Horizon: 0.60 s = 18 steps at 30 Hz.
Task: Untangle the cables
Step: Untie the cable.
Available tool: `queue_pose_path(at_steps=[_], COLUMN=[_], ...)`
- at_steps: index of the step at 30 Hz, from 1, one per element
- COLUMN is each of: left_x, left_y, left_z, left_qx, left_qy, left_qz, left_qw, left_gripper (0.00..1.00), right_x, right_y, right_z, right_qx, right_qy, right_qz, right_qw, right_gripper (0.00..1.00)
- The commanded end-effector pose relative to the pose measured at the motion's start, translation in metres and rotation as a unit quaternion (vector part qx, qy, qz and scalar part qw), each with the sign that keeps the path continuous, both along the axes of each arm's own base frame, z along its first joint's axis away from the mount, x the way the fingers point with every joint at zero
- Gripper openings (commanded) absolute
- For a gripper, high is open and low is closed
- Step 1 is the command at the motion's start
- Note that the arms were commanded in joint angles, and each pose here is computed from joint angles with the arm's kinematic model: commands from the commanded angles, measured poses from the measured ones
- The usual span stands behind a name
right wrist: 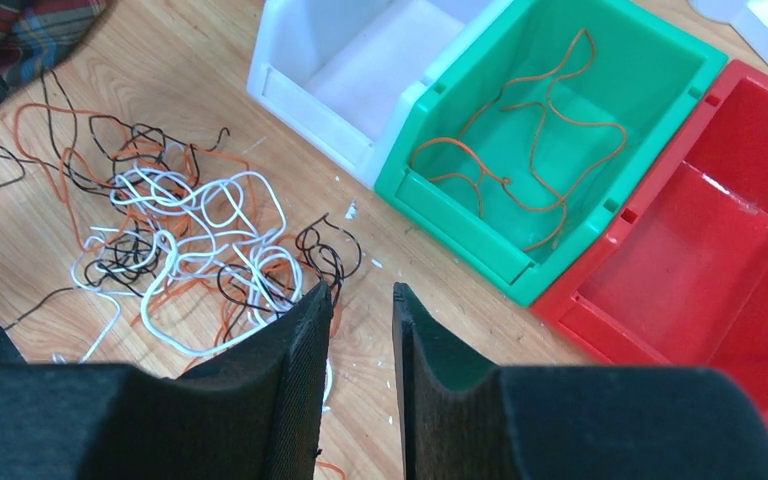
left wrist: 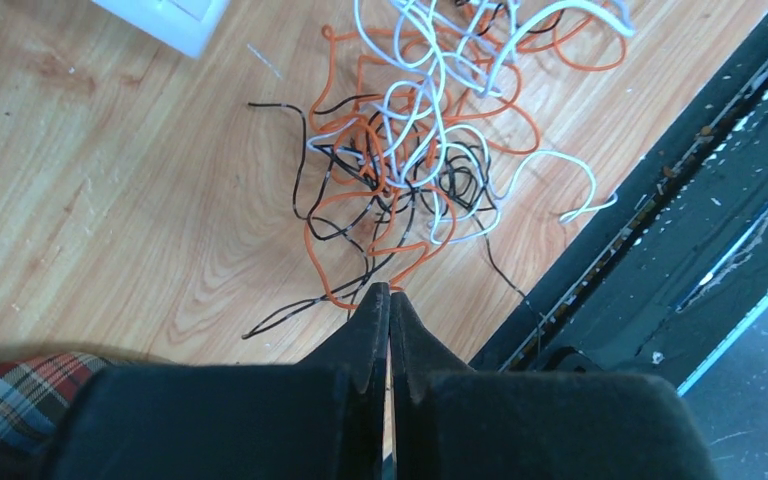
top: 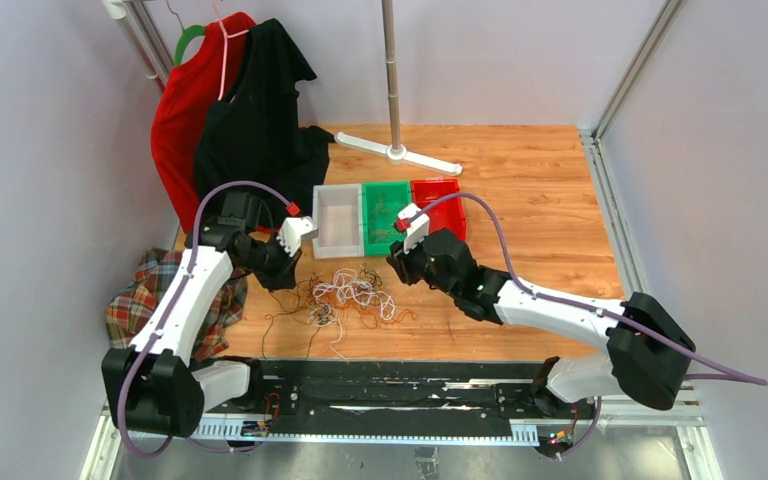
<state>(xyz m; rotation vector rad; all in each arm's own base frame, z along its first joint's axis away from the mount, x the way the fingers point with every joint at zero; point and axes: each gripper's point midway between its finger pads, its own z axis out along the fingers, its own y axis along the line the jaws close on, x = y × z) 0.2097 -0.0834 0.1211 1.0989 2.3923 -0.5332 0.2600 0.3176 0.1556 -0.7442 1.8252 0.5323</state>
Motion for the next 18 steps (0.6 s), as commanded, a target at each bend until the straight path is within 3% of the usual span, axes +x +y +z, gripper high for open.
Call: queue_pose_path(at_steps=[1, 2, 6, 9, 13, 18], left_x=[-0.001, 0.001, 0.002, -0.003, -0.006, 0.004], left_y=[-0.011, -0.01, 0.004, 0.016, 0.02, 0.014], left_z=[0.03, 0.033, 0.02, 0.004, -0.002, 0.003], left_qx=[-0.038, -0.035, 0.009, 0.051, 0.077, 0.073], left_qy=[-0.027, -0.03, -0.035, -0.053, -0.113, -0.146], left_qz=[-0.012, -0.008, -0.018, -0.073, -0.176, -0.234], left_qw=[0.999, 0.999, 0.999, 0.995, 0.975, 0.958], left_gripper=[0.01, 0.02, 0.4, 0.53, 0.59, 0.57], right_x=[-0.005, -0.007, -0.01, -0.014, -0.018, -0.019], right_y=[0.017, 0.019, 0.02, 0.019, 0.016, 0.013], right_z=[0.02, 0.022, 0.023, 0.021, 0.017, 0.013], right_qx=[0.024, 0.025, 0.015, 0.006, -0.004, -0.002], right_qy=[-0.007, -0.01, -0.022, -0.029, -0.031, -0.023], right_qz=[0.022, 0.023, 0.023, 0.023, 0.02, 0.012], right_qw=[0.999, 0.999, 0.999, 0.999, 0.999, 1.0], right_gripper=[0.29, 0.3, 0.43, 0.61, 0.65, 0.63])
